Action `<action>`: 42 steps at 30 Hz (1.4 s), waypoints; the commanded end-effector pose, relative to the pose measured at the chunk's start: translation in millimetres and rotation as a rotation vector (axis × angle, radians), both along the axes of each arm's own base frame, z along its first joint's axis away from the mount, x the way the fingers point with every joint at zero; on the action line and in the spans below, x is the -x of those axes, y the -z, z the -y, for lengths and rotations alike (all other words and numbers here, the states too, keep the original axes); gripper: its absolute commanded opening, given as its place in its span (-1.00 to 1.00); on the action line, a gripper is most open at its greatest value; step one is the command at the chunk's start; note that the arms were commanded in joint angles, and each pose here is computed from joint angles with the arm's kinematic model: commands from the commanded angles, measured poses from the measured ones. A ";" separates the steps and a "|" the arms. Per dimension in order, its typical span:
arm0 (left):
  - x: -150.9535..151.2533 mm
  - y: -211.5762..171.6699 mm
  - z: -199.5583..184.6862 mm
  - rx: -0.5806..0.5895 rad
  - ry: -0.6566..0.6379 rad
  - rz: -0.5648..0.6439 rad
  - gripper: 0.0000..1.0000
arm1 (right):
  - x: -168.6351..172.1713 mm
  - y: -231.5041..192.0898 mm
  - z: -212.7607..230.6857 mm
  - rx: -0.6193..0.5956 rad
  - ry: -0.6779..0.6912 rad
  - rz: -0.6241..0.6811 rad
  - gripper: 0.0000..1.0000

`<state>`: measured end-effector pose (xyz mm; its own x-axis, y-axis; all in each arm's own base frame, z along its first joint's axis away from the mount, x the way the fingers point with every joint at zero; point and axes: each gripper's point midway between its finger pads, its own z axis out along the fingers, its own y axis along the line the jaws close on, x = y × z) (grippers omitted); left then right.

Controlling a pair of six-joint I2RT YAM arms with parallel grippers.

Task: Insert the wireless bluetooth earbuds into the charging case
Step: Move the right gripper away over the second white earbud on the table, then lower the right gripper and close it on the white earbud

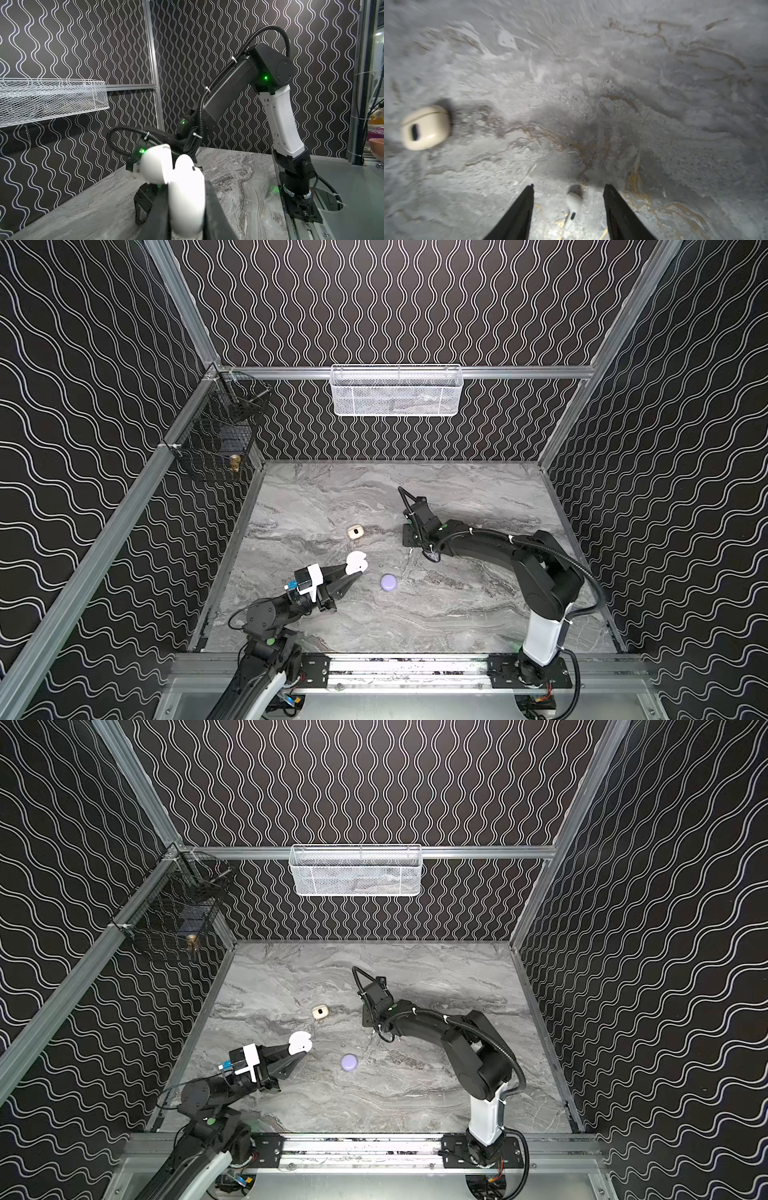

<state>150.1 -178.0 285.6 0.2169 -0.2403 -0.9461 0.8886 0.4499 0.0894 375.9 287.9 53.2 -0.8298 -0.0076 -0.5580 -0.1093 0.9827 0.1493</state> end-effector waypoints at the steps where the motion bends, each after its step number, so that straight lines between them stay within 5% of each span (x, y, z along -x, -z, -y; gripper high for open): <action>1: 1.5 -5.2 -0.9 0.001 -0.007 0.022 -1.00 | 8.5 14.7 13.2 0.097 0.011 -0.073 0.14; 42: -6.3 -7.0 -10.8 -0.039 -0.113 -0.013 -1.00 | 26.3 34.6 -3.8 0.122 -0.032 -0.227 -0.18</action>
<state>152.4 -169.4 289.2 0.2214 -0.1872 -0.9570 0.8489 0.5201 0.0946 358.6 295.3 19.5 -0.9158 -0.0986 -0.3893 -0.1305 0.9898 0.0564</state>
